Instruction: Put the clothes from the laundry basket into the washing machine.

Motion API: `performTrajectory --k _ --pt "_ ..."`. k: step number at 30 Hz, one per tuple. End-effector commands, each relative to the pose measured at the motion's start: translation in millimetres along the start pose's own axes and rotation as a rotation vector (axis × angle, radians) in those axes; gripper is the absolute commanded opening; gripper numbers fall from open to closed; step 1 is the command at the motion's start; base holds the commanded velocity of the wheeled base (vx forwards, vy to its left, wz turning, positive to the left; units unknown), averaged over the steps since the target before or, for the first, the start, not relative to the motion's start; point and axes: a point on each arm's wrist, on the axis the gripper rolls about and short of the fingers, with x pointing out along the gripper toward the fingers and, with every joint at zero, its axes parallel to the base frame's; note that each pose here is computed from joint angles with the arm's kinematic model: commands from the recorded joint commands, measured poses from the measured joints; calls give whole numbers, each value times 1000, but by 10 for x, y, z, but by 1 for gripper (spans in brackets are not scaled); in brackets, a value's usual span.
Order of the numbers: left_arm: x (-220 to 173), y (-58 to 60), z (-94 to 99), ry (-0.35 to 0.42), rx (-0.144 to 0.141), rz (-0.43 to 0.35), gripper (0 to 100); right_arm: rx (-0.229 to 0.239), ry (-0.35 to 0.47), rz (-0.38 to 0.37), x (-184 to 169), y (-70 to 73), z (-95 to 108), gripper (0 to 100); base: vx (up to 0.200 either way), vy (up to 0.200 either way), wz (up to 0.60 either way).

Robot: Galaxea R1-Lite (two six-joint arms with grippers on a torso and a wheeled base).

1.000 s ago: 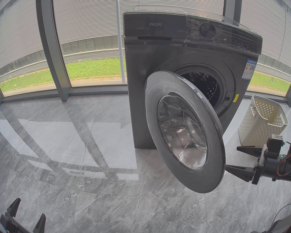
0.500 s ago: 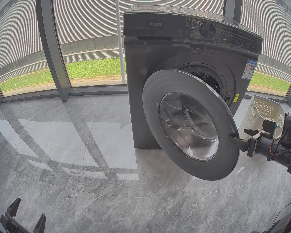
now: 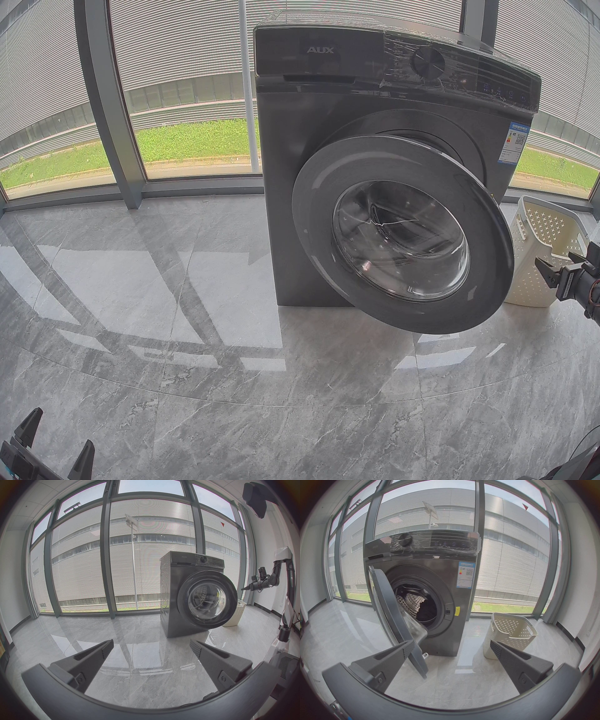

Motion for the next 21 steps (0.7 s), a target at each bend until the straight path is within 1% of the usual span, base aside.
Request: performTrajectory --k 1,2,4,7,8,9,10,11,12,13,14,15,18,19,21 --pt "3 -3 -48 1 0 0 100 21 133 13 21 10 -379 100 0 0 0" --pt "4 -3 -52 2 1 -1 100 21 161 63 -14 104 -448 100 0 0 0" --pt "4 -3 -52 2 0 -1 100 15 187 140 -64 248 -513 100 0 0 0" --pt "4 -3 -52 3 0 0 100 1 199 223 -177 410 -554 100 0 0 0" --pt "4 -3 -52 3 0 0 100 -5 202 261 -217 469 -568 100 0 -200 0" --pt "4 -3 -52 2 0 -1 100 -5 204 267 -223 478 -575 100 0 -200 0" --pt "3 -3 -48 1 -2 0 100 -9 219 355 -286 586 -616 100 0 -200 0" --pt "4 -3 -52 3 -2 0 100 -10 226 391 -311 628 -635 100 0 -200 0" --pt "4 -3 -52 3 -2 2 100 -14 234 425 -335 671 -657 100 0 -200 0" --pt "4 -3 -52 3 -2 2 100 -15 235 430 -339 677 -660 100 0 -200 0" --pt "4 -3 -52 3 -2 2 100 -18 248 475 -378 738 -692 100 0 -200 0" --pt "4 -3 -52 3 -2 2 100 -18 251 500 -393 777 -699 100 0 -200 0" --pt "4 -3 -52 3 -2 2 100 13 254 597 -434 921 -686 100 0 -200 0" --pt "4 -3 -52 3 0 2 100 31 253 626 -447 971 -670 100 0 -200 0" --pt "4 -3 -52 3 1 0 100 81 250 680 -458 1081 -619 100 0 -200 0"
